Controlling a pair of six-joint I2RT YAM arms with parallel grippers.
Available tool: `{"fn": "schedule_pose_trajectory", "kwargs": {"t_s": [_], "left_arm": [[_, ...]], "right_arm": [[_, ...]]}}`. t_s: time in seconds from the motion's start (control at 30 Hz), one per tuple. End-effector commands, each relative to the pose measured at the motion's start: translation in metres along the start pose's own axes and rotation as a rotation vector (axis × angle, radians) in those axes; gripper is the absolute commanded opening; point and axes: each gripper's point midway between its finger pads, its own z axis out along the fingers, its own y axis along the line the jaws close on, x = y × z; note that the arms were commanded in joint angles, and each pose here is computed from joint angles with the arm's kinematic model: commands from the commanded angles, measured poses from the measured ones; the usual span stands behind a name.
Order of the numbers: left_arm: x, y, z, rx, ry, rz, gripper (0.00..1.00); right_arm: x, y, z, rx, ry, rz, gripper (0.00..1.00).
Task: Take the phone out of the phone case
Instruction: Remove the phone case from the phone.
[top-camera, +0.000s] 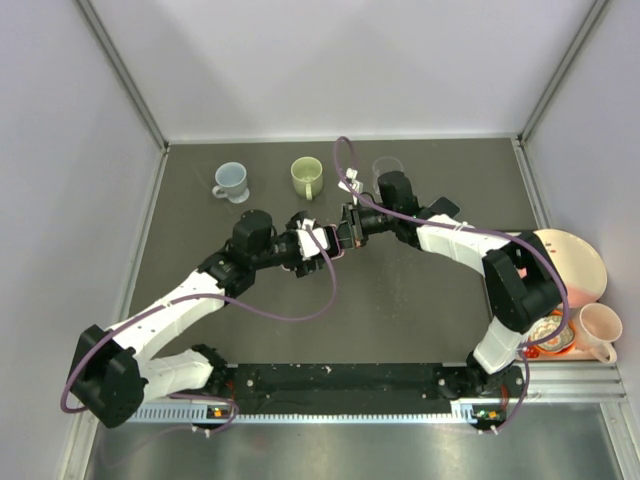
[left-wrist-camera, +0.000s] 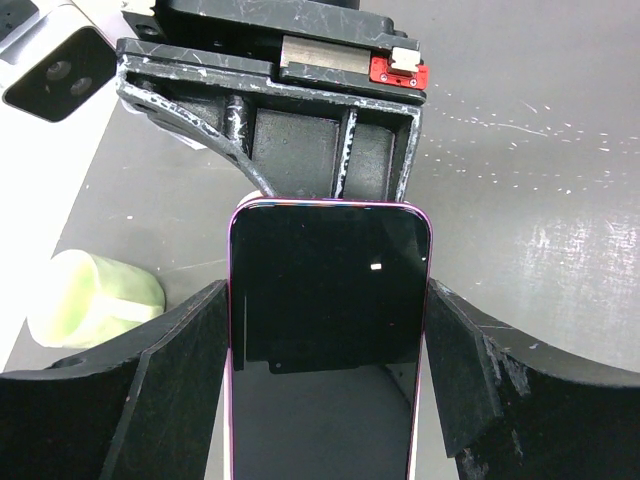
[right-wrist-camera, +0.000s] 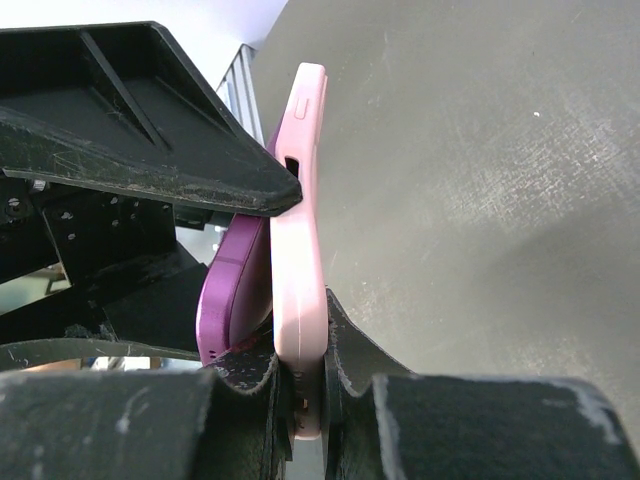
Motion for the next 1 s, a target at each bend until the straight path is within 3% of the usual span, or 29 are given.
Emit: {"fn": "schedule_pose_trajectory", "kwargs": {"t_s": [0.0,0.97], "left_arm": [[-0.017,0.006,-0.003,-0.009,-0.057,-0.045,0.00],[-0.019,0.022,-0.012,-0.008,-0.117,-0.198,0.00]], "right_arm": [[-0.041,0.021,-0.012,-0.007,-0.118,-0.187,0.00],[-0.044,0.023,-0.018,0.020,-0.146,-0.250,0.00]]}}
